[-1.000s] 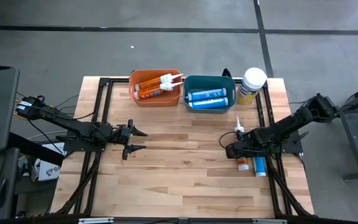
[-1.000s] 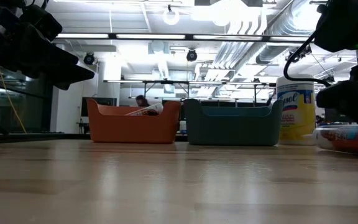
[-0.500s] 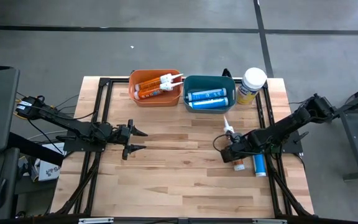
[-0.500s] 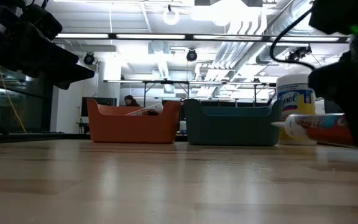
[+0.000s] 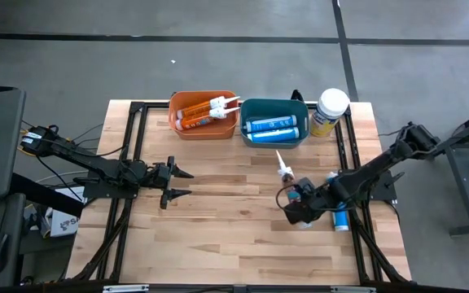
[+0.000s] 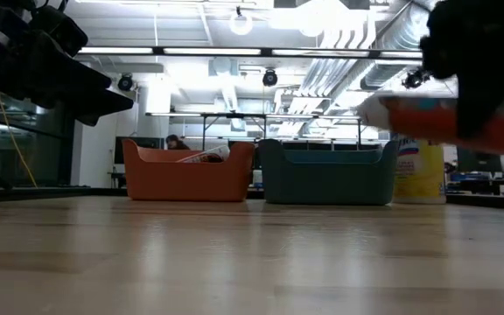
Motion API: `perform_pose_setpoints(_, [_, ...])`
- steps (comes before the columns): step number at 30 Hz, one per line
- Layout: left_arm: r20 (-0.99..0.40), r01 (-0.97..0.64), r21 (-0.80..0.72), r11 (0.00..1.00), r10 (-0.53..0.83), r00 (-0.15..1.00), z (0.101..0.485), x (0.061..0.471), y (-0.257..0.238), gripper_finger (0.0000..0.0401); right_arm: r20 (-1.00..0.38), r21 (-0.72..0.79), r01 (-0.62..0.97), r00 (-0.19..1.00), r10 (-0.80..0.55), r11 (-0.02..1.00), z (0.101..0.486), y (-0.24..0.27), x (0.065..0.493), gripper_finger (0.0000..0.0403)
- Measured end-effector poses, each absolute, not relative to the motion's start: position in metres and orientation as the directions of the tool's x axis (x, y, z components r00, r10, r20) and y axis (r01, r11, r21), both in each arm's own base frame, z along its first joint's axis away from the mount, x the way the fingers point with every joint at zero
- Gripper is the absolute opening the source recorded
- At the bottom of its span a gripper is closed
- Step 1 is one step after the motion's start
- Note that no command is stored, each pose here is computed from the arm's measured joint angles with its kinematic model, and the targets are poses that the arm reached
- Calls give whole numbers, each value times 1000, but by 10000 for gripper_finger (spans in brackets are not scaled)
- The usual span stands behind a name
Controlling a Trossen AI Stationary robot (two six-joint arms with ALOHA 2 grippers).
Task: Pick & place silicon tubes, Sealant and Lysol wipes
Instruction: Put the orange sealant into the orange bin
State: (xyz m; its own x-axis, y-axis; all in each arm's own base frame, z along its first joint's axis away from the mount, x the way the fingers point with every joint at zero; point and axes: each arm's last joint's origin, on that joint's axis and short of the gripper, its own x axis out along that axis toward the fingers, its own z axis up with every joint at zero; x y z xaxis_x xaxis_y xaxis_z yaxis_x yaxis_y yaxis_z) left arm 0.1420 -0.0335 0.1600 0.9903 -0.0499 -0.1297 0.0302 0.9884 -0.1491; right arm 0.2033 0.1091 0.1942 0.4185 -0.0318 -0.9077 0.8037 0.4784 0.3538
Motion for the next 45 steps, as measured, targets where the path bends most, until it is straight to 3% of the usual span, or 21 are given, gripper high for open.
perform_pose_setpoints(10, [-114, 21, -163, 986, -40, 993, 162, 142, -33, 264, -726, 305, 636, 637, -259, 709, 213, 117, 214, 203])
perform_pose_setpoints(20, [79, 24, -198, 980, -8, 997, 181, 143, -32, 264, -480, 75, 504, 775, -412, 860, 231, 110, 237, 203])
perform_pose_setpoints(25, [245, 28, -169, 985, 14, 969, 198, 140, -31, 264, -393, 39, 429, 837, -380, 903, 243, 102, 255, 202])
perform_pose_setpoints(31, [333, -8, -83, 996, 36, 942, 225, 145, -32, 264, -289, 30, 319, 910, -298, 947, 250, 87, 282, 202])
perform_pose_setpoints(45, [279, -35, 30, 999, 25, 960, 283, 179, -34, 264, -140, 40, 179, 975, -172, 983, 253, 53, 313, 202])
